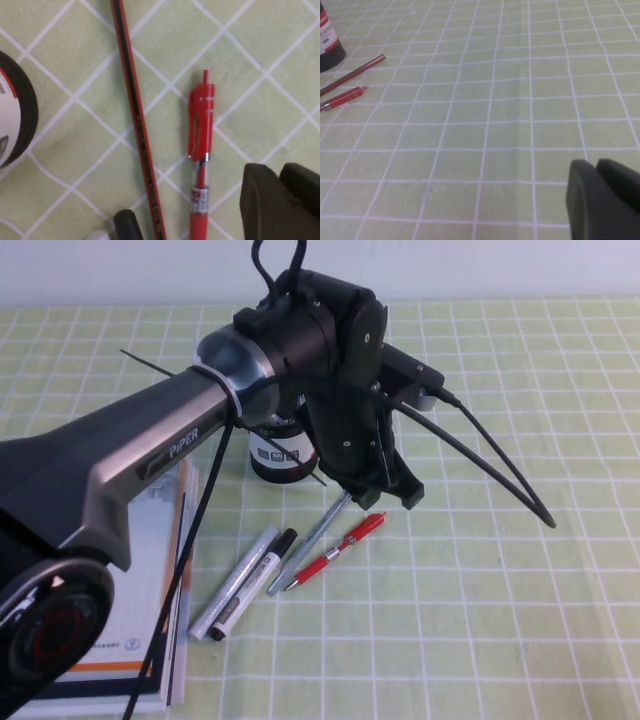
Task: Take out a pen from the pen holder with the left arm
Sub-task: Place the pen on the table
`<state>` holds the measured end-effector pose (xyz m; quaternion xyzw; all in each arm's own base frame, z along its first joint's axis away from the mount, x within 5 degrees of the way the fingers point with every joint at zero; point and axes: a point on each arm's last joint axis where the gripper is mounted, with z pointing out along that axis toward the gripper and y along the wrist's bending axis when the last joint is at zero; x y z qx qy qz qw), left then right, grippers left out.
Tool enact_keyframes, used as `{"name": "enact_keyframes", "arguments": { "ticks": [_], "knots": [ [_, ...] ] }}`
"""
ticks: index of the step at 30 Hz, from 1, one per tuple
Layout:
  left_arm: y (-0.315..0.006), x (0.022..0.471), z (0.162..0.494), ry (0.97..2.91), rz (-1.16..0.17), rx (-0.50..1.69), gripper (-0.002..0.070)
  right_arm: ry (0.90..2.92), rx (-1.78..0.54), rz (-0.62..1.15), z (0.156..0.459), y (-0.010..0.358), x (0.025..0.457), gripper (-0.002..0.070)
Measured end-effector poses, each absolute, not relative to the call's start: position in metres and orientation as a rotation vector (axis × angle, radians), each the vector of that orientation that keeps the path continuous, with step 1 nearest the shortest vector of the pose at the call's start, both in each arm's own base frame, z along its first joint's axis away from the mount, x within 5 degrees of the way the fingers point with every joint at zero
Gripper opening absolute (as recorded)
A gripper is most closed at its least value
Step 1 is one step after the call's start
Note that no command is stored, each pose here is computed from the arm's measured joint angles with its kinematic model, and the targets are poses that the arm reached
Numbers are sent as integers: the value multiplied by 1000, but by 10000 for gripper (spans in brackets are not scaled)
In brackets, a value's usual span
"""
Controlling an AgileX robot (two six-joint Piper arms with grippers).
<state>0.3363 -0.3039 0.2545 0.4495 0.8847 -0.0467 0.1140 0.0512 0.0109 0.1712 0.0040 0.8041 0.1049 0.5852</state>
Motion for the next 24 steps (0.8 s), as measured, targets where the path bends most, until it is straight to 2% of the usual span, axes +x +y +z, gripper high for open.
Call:
{"name": "enact_keyframes", "arguments": {
  "ticks": [11, 24],
  "knots": [
    [-312, 346, 220, 2602, -104, 1430, 27, 1876, 9, 245, 171, 11, 51, -13],
    [-322, 357, 192, 2563, -111, 1426, 26, 1876, 9, 245, 171, 11, 51, -13]
  ]
}}
